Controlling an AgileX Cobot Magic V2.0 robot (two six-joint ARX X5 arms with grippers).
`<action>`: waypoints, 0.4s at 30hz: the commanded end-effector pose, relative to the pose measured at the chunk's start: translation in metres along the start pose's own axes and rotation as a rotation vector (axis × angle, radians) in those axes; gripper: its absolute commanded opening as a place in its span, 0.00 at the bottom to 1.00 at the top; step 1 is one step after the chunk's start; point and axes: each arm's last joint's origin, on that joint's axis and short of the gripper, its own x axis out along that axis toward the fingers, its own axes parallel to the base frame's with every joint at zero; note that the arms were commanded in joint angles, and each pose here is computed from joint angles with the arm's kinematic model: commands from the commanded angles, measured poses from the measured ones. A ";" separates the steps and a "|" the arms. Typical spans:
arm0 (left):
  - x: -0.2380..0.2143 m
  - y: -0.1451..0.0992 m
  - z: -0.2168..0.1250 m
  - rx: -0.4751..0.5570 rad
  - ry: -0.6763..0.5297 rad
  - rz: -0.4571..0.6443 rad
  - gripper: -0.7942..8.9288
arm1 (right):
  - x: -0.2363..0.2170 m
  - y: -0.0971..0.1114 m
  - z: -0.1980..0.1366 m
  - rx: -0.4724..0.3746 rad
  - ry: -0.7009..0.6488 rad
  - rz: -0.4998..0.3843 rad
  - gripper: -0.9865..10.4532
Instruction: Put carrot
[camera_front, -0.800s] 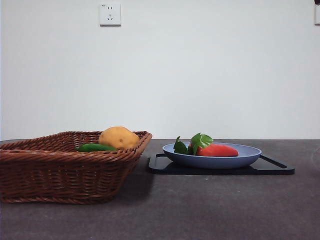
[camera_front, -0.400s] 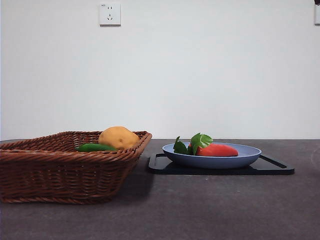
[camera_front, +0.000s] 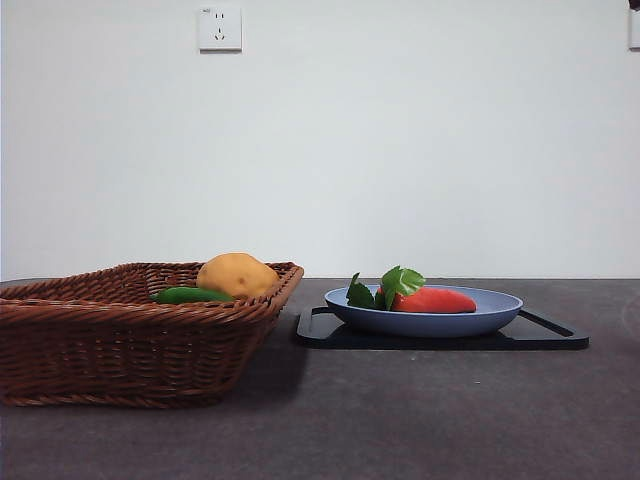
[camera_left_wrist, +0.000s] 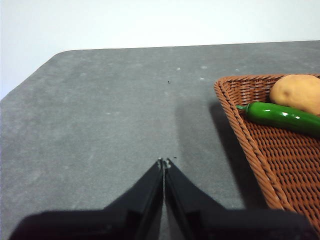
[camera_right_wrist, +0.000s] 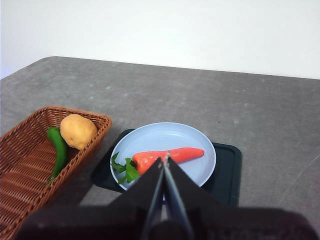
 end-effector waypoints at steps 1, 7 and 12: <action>0.000 0.000 -0.002 -0.007 0.005 0.006 0.09 | -0.001 0.001 0.003 0.011 -0.019 0.004 0.10; 0.000 0.000 -0.002 -0.007 0.005 0.006 0.09 | -0.009 -0.003 0.004 -0.083 -0.046 -0.013 0.10; 0.000 0.000 -0.002 -0.007 0.005 0.006 0.09 | -0.017 -0.017 -0.010 -0.087 -0.131 -0.121 0.10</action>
